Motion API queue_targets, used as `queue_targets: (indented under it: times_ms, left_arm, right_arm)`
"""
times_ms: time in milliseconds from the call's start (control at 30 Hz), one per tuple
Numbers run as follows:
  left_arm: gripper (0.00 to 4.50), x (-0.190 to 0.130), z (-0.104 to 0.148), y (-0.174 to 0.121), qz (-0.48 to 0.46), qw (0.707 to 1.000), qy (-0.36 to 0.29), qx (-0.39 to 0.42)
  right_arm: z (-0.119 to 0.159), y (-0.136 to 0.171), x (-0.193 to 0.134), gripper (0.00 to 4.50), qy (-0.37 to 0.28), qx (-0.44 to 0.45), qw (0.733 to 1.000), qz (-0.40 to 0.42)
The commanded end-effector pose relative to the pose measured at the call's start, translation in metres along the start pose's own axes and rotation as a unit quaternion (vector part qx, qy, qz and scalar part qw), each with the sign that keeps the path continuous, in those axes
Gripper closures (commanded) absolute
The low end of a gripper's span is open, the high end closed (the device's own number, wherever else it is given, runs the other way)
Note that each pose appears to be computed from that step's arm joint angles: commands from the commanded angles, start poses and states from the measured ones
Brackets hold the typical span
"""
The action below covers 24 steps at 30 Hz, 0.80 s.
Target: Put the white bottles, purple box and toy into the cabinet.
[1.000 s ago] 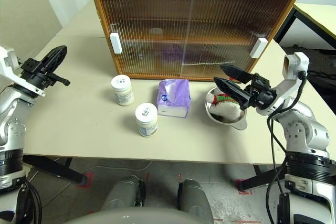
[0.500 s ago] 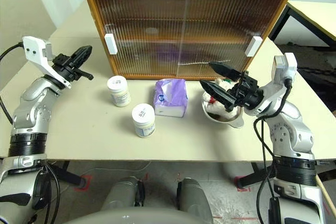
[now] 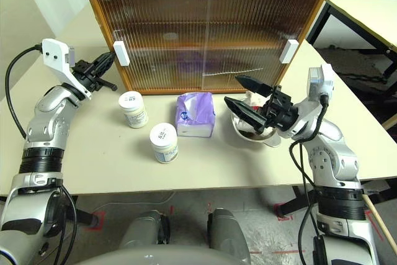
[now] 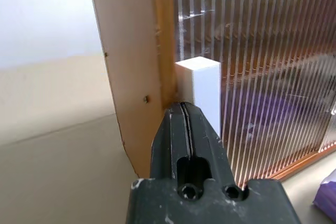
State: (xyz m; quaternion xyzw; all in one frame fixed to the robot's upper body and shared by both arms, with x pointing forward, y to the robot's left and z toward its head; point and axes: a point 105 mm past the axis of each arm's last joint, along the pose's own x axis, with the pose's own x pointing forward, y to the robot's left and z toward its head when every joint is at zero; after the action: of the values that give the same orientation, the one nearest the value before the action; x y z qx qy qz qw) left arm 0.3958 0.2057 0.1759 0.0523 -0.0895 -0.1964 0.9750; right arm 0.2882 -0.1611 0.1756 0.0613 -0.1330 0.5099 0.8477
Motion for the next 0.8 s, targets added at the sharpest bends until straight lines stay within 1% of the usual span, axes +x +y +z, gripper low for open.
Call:
queue_targets:
  times_ms: [33, 233, 433, 633, 800]
  left_arm:
    - [4.46, 0.006, -0.001, -0.003, -0.001, 1.0, 0.0, 0.006]
    - [4.46, 0.014, -0.002, -0.009, -0.016, 1.0, -0.002, 0.002]
    - [4.46, 0.024, -0.001, -0.018, -0.038, 0.999, -0.005, 0.004]
    - [4.46, 0.041, 0.003, -0.035, -0.081, 0.997, -0.006, 0.012]
    - [4.46, 0.056, 0.007, -0.059, -0.124, 0.992, -0.008, 0.011]
  right_arm:
    - [0.004, 0.002, 0.004, 0.0, -0.002, -0.016, 1.0, 0.008]
    - [0.004, 0.003, 0.008, 0.0, -0.002, -0.017, 1.0, 0.012]
    - [0.006, 0.001, 0.006, 0.0, -0.002, -0.021, 1.0, 0.006]
    - [0.006, 0.0, 0.004, 0.0, -0.006, -0.023, 1.0, -0.007]
    - [0.006, 0.0, 0.003, 0.0, -0.007, -0.026, 0.999, -0.017]
